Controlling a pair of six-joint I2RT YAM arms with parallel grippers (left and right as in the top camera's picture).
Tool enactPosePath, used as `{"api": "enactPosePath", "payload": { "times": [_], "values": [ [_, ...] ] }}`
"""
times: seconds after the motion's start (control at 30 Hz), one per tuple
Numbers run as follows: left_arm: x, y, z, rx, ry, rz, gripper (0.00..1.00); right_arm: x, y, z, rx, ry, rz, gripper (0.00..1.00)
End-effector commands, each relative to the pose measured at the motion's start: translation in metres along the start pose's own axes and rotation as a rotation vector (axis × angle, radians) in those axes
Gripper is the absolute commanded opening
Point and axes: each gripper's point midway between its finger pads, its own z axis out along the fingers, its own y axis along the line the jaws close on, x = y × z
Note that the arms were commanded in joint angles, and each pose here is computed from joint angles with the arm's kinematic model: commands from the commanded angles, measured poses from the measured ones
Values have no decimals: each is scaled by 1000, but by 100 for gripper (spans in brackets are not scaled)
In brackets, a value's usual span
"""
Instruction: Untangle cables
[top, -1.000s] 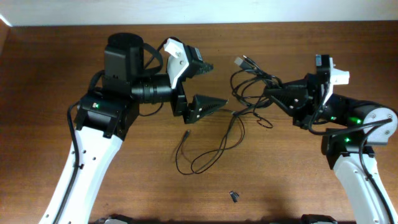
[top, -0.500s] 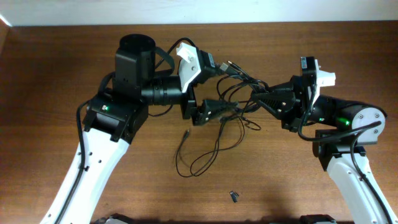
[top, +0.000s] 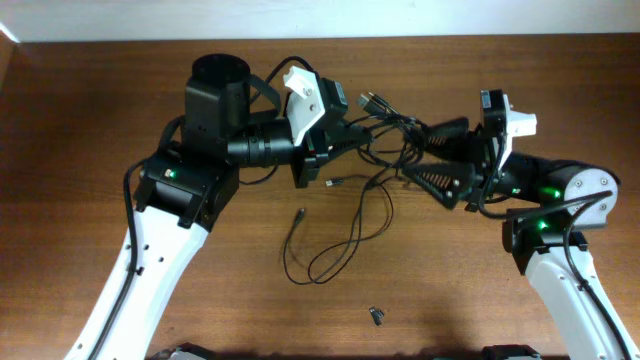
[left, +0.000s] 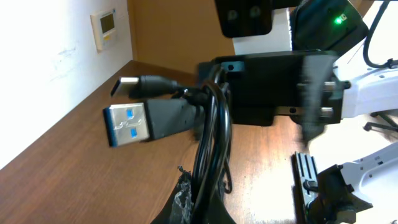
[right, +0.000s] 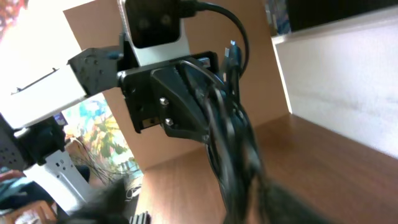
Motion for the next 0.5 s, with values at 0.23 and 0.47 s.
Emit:
{"api": "enactPosePath", "payload": {
  "times": [0.23,0.47],
  "values": [
    [-3,38,-31,-130,-29,-104,0,5,-58,-21,149,-40,170,99],
    [-6,55,-34,-222,-58,-304,0,1,-73,-29,208,-82,183,99]
  ]
}}
